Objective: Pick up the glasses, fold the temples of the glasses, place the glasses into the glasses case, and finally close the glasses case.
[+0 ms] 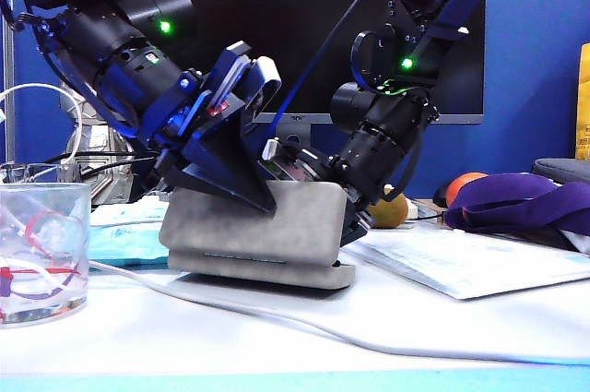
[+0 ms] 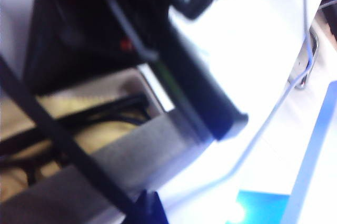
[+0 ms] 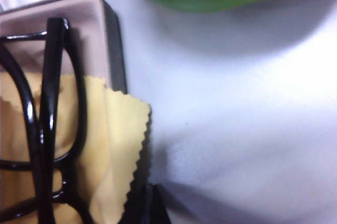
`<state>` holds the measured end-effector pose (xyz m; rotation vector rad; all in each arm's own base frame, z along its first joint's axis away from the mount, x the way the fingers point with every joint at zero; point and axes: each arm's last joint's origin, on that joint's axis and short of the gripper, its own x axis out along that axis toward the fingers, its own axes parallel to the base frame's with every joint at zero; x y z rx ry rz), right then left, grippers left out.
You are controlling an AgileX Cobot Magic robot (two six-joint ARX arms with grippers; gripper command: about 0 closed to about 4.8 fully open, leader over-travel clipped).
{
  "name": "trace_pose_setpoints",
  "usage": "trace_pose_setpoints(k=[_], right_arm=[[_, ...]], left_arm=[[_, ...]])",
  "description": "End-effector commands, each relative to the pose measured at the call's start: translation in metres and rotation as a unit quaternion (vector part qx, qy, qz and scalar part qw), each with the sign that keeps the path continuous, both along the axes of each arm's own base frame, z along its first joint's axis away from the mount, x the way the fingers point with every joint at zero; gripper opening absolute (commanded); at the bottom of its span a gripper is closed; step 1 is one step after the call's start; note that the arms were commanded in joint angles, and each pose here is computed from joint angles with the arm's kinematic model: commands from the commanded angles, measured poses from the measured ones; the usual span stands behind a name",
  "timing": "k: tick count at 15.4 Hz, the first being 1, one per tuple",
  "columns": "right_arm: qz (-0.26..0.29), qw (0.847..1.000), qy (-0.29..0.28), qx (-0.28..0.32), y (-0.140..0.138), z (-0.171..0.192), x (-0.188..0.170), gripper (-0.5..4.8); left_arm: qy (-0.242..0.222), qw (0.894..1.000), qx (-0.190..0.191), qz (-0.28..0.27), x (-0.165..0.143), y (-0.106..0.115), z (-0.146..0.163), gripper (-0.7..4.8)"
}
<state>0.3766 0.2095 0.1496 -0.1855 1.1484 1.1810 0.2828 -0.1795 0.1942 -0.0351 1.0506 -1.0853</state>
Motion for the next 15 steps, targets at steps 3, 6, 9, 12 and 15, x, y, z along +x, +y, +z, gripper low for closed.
trace_pose_setpoints(k=[3, 6, 9, 12, 15], right_arm=[[0.006, 1.0, 0.007, 0.005, 0.001, 0.001, -0.002, -0.01], [0.006, 1.0, 0.007, 0.005, 0.001, 0.001, -0.002, -0.01], [0.006, 1.0, 0.007, 0.005, 0.001, 0.001, -0.002, -0.01], [0.007, 1.0, 0.009, 0.008, 0.002, 0.001, -0.002, -0.01], [0.007, 1.0, 0.009, 0.008, 0.002, 0.001, -0.002, -0.01]], left_arm=[[0.002, 1.0, -0.002, -0.001, 0.0, 0.001, 0.002, -0.05], [0.012, 1.0, -0.004, -0.005, -0.003, 0.002, 0.004, -0.05], [0.001, 1.0, -0.009, -0.004, -0.006, 0.004, 0.014, -0.05], [-0.006, 1.0, 0.004, 0.005, -0.006, 0.005, 0.014, -0.05], [0.004, 1.0, 0.002, 0.0, -0.009, 0.006, 0.016, -0.05]])
